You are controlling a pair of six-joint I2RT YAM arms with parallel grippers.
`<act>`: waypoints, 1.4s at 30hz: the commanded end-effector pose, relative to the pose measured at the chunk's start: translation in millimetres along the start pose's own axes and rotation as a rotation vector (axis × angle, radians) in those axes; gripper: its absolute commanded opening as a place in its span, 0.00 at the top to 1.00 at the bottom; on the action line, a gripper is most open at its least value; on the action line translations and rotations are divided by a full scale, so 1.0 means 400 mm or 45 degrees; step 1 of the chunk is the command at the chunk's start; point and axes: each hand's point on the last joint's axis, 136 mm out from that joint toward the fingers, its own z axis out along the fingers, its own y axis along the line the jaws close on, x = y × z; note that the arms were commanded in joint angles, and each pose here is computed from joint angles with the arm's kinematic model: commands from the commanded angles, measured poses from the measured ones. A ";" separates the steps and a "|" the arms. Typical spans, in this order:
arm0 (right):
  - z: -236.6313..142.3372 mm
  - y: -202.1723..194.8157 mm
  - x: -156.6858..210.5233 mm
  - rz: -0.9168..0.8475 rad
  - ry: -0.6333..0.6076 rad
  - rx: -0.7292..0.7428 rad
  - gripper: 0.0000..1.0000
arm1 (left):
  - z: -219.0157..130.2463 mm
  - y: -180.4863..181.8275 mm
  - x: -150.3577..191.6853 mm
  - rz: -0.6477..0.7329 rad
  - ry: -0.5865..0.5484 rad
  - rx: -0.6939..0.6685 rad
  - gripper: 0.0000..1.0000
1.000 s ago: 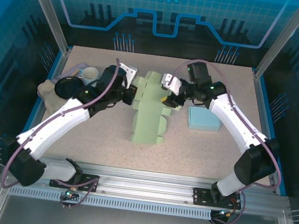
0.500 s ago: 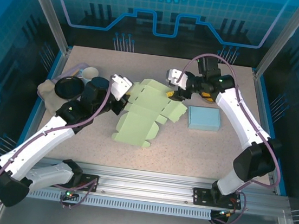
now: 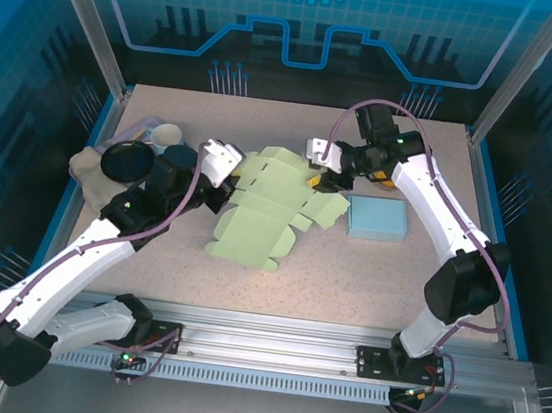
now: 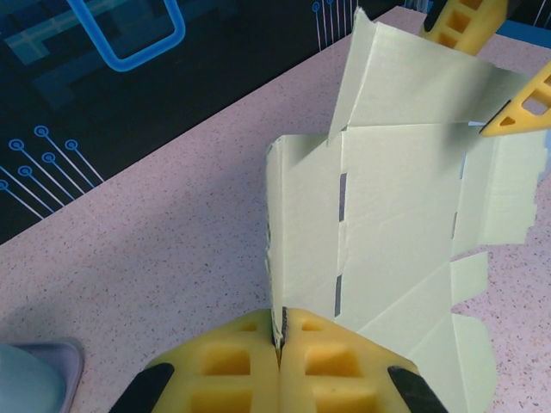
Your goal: Fold the paper box
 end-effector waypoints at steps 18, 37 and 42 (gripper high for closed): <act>-0.004 0.014 0.033 -0.157 0.436 0.037 1.00 | -0.070 0.054 -0.112 -0.070 -0.174 -0.096 0.46; -0.014 0.067 -0.052 -0.202 0.295 -0.039 1.00 | 0.045 -0.092 -0.095 0.046 -0.028 0.307 0.37; -0.005 0.097 -0.079 -0.228 0.243 -0.082 1.00 | 0.053 -0.123 -0.119 0.026 -0.053 0.373 0.36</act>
